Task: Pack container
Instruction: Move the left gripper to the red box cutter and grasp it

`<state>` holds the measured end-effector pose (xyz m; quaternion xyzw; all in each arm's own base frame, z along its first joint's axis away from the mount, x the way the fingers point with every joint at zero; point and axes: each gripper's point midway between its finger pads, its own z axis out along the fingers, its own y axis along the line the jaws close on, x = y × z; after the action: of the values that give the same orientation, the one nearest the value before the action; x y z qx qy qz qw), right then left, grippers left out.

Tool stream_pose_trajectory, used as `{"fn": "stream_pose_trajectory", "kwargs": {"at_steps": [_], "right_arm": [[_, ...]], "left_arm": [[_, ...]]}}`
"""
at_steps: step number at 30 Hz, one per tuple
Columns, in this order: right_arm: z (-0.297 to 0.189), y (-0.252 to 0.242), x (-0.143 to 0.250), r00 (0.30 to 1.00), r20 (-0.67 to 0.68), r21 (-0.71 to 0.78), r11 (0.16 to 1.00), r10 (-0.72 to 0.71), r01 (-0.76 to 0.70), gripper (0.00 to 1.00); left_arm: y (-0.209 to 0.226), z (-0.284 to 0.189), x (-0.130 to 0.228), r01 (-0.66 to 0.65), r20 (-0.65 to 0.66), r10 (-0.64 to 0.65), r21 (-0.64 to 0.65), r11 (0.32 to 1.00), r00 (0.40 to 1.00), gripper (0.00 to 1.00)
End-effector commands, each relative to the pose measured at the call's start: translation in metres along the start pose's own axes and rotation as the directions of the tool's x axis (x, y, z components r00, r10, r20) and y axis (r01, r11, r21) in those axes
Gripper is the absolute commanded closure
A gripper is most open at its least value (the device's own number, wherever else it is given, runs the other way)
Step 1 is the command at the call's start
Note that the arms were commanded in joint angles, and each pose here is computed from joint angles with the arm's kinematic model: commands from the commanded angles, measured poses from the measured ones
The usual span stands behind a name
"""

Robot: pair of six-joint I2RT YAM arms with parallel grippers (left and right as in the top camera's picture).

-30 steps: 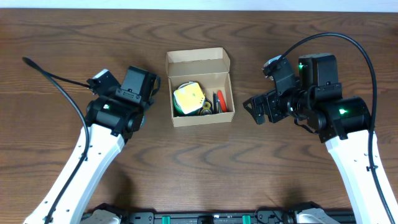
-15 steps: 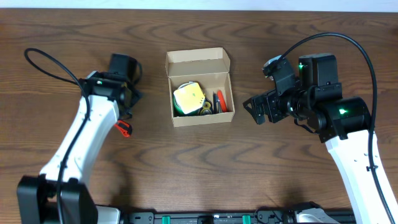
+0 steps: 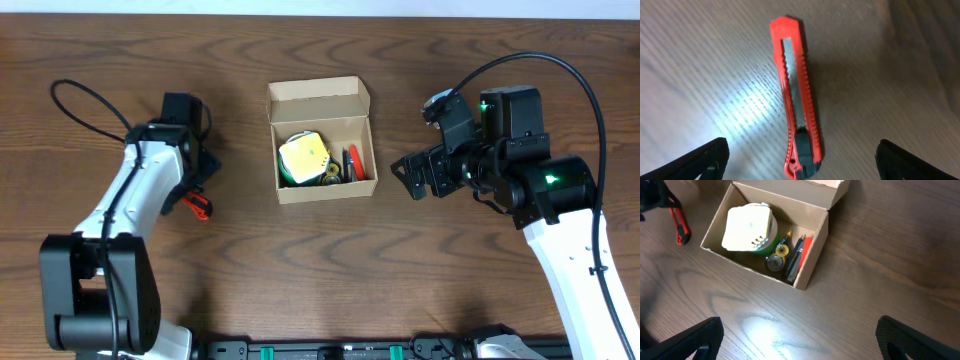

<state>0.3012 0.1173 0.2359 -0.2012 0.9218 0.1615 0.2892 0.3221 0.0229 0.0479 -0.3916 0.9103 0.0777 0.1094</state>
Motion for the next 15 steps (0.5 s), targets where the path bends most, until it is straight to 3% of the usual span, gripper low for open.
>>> {"fn": "stream_pose_trajectory", "kwargs": {"at_steps": [1,8,15], "right_arm": [[-0.005,0.0,-0.002,1.0,0.016,0.0,1.0,-0.011,0.011,0.01],[-0.005,0.0,-0.002,1.0,0.016,0.0,1.0,-0.011,0.011,0.01],[-0.005,0.0,-0.002,1.0,0.016,0.0,1.0,-0.011,0.011,0.01]], "left_arm": [[0.008,0.018,0.016,-0.023,-0.045,0.022,-0.009,1.0,0.999,0.06],[0.008,0.033,0.019,0.012,-0.056,-0.01,0.036,0.999,0.998,0.1],[0.002,0.04,0.015,0.071,-0.042,-0.069,0.049,0.996,0.997,0.2]]}}
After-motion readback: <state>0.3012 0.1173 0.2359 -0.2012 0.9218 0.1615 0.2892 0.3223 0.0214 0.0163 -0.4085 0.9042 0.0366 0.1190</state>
